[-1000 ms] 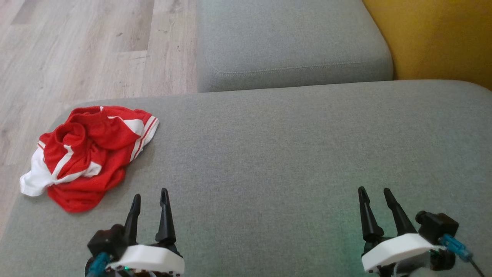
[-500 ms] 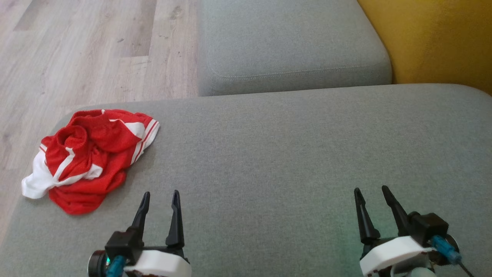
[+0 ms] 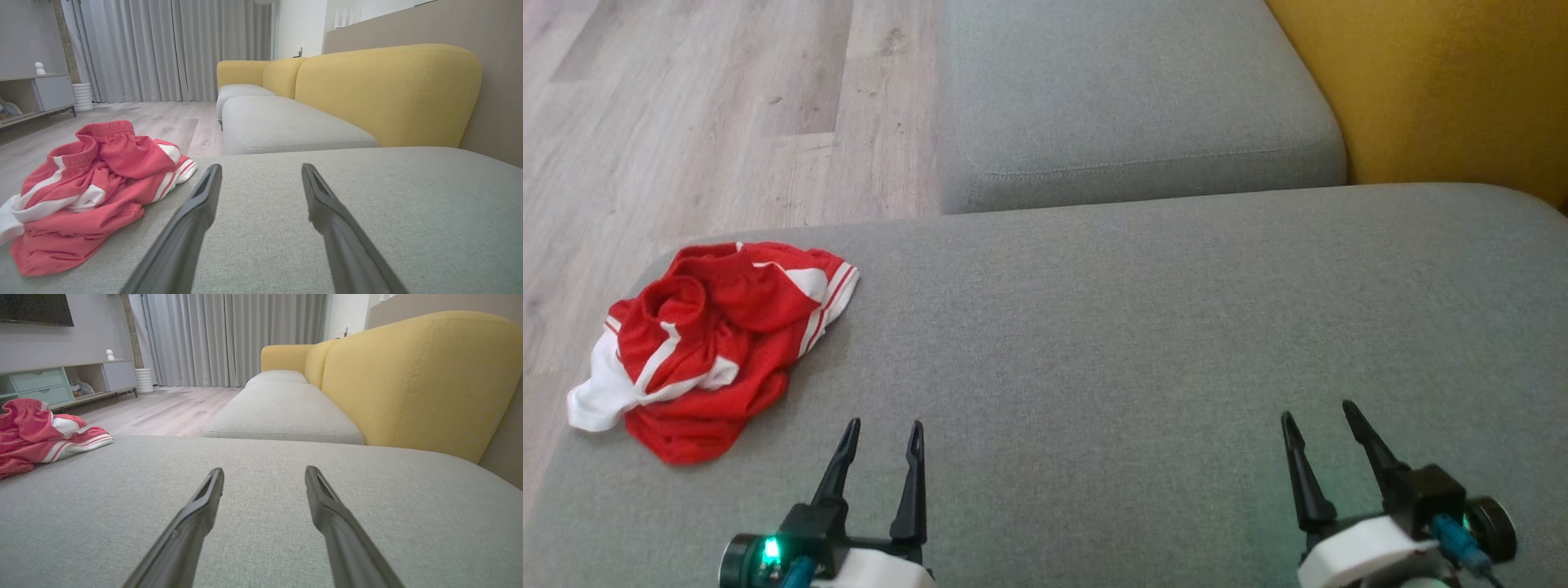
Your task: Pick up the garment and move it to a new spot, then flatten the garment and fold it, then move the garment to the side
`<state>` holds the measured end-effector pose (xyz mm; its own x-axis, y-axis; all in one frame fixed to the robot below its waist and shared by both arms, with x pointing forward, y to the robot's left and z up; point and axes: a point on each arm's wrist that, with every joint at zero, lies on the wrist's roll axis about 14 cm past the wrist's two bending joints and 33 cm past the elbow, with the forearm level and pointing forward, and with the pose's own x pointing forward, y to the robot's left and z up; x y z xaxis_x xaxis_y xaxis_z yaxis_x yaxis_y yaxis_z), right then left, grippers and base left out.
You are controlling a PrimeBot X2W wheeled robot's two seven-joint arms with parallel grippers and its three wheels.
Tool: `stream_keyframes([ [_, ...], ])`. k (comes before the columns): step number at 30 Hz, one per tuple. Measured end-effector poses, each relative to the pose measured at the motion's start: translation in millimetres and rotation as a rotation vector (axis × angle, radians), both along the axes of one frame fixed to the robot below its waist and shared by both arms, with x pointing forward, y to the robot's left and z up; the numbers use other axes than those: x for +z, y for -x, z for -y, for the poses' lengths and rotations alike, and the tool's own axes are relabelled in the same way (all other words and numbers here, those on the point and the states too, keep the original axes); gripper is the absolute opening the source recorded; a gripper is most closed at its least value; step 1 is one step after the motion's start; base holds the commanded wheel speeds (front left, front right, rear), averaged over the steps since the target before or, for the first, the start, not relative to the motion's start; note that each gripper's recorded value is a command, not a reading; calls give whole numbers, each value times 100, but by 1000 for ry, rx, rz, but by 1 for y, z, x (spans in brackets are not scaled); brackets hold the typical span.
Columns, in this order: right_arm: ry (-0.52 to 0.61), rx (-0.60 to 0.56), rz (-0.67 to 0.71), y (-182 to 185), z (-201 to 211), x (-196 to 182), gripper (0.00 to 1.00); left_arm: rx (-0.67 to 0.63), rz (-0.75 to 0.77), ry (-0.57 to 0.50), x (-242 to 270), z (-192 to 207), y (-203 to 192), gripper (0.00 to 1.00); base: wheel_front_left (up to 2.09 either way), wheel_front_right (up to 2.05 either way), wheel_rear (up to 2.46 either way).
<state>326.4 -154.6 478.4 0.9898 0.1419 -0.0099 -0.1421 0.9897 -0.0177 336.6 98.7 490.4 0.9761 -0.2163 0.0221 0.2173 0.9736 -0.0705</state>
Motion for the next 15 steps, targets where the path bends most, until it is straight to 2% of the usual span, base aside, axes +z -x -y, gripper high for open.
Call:
stream_keyframes([
  [15,3,-36,-26,6,12,-9,100,40,-34,31,-8,-10,2,100,0,0,0],
])
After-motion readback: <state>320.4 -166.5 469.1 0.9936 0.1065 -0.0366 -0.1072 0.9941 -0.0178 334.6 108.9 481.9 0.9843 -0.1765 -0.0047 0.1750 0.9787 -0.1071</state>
